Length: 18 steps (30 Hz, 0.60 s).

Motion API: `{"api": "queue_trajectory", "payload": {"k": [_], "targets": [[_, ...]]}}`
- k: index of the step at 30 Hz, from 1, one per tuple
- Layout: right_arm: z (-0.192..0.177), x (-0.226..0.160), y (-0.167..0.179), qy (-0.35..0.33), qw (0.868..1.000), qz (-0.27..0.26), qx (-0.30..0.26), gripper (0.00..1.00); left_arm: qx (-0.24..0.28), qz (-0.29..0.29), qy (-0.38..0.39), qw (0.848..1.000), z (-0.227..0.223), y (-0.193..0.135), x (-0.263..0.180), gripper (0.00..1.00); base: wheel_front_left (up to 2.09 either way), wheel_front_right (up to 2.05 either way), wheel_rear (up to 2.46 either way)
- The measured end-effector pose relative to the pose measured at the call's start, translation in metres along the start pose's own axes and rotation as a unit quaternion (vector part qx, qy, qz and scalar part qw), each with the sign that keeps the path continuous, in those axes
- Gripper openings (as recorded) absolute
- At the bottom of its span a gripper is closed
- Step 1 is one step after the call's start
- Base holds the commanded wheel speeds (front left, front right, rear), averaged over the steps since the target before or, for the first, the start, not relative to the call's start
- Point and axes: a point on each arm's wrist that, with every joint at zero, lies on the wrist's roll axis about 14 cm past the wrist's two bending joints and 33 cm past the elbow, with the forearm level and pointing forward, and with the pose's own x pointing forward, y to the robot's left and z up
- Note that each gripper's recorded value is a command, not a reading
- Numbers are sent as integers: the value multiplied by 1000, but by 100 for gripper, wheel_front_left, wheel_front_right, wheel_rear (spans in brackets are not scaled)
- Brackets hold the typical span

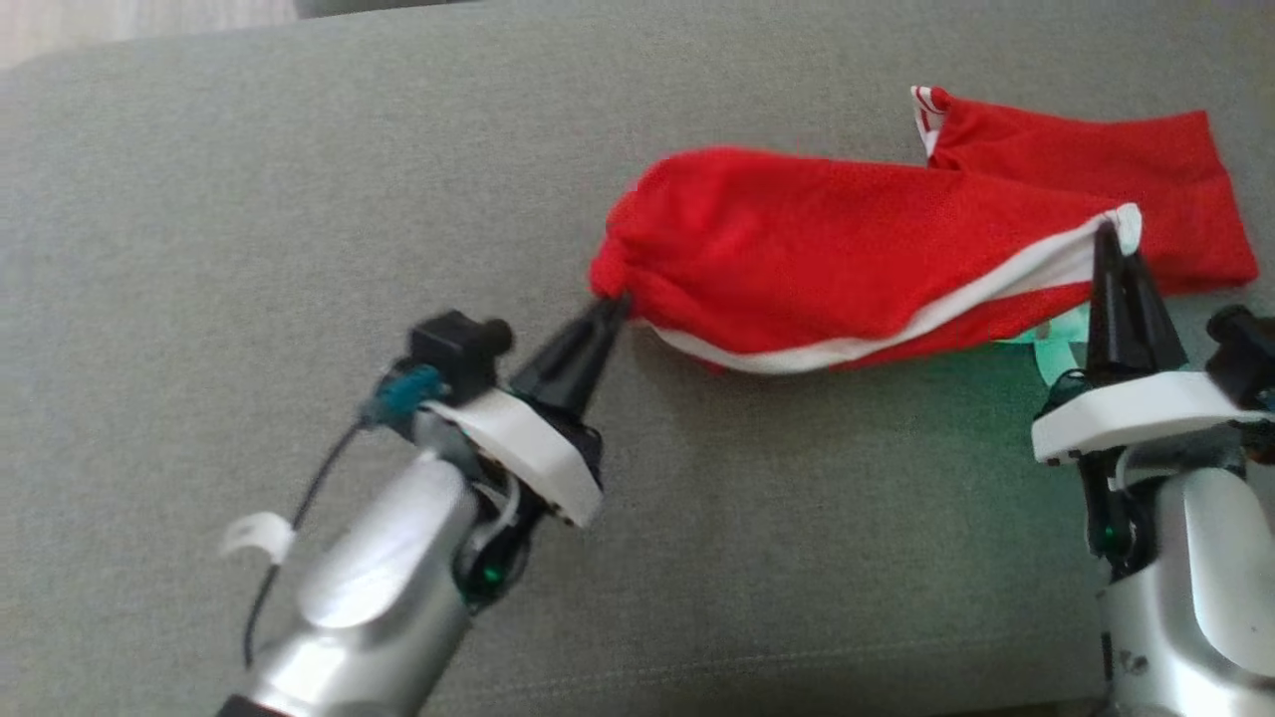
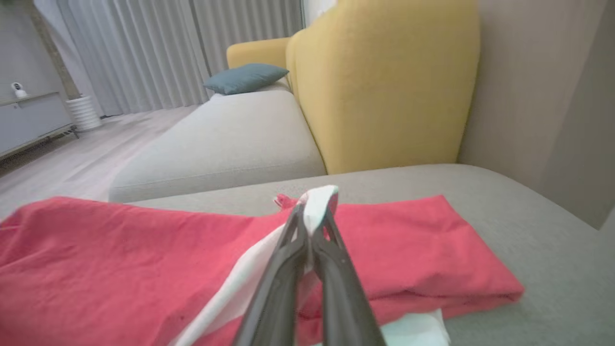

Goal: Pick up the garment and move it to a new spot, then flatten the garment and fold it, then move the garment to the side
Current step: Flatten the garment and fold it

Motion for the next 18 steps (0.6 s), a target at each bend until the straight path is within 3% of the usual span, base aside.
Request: {"api": "queue_trajectory", "payload": {"k": [9, 18], "targets": [[42, 2, 56, -58, 995, 79, -3, 0, 41, 75, -92, 992, 62, 42, -39, 0, 0, 0, 0], [55, -13, 75, -76, 991, 108, 17, 0, 59, 98, -142, 983, 90, 48, -69, 0, 0, 0, 0]]}}
